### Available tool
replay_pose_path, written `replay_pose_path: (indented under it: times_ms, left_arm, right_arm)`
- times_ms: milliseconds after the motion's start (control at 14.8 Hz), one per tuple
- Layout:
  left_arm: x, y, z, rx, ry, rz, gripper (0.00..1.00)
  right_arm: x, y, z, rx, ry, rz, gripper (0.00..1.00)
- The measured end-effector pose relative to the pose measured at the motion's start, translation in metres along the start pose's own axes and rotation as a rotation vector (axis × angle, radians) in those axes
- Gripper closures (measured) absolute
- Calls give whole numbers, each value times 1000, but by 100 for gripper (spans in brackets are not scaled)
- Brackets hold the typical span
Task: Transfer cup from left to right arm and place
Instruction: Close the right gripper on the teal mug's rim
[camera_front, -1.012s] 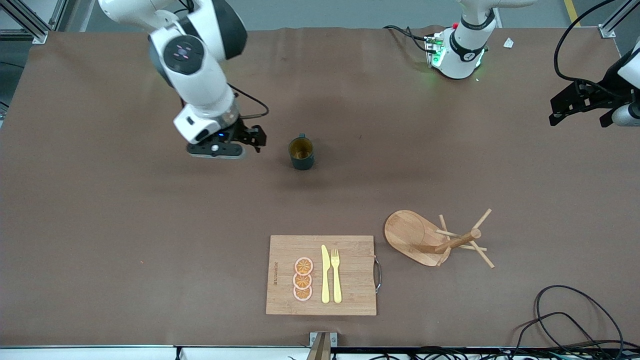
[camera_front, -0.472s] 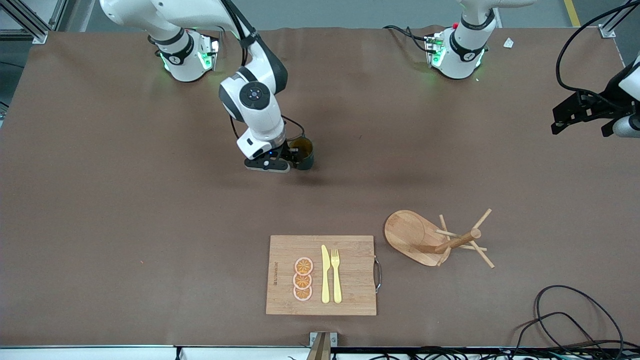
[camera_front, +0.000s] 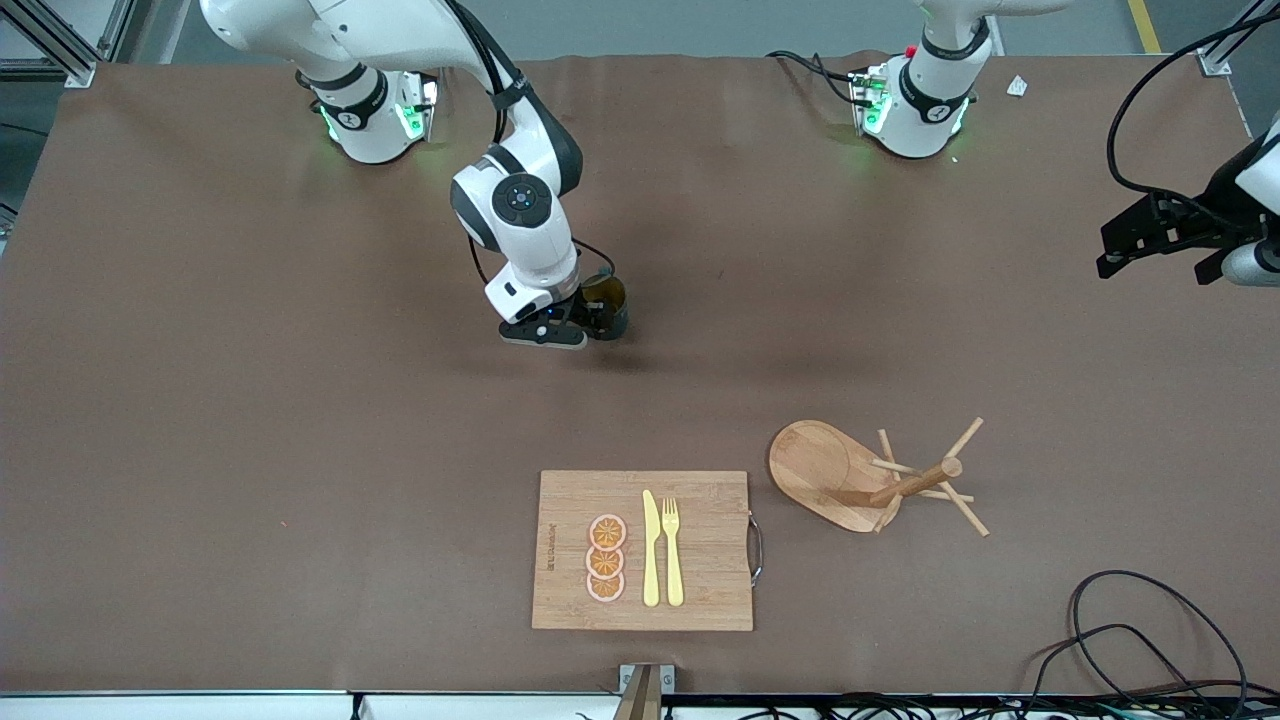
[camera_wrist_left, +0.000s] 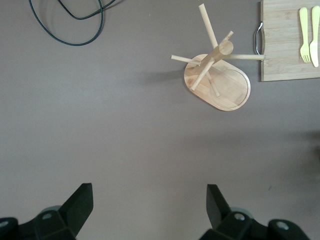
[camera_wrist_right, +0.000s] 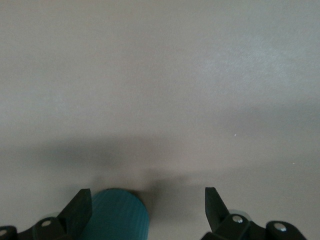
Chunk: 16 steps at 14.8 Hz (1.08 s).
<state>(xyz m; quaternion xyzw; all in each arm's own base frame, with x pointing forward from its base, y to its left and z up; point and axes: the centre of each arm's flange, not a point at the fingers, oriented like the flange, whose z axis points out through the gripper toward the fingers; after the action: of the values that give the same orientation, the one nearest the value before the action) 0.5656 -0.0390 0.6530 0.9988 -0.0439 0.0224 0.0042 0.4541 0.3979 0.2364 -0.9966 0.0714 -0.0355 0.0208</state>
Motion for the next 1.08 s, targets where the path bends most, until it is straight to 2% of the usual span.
replay_pose_path:
  times_ms: [202, 540, 1080]
  left_arm:
    - [0, -3, 0, 0, 1, -3, 0]
    - [2, -5, -1, -20, 17, -8, 0]
    - [2, -34, 2, -51, 17, -10, 0]
  right_arm:
    - [12, 5, -19, -44, -36, 15, 0]
    - [7, 2, -49, -50, -52, 6, 0]
    - [-41, -23, -37, -74, -76, -48, 0]
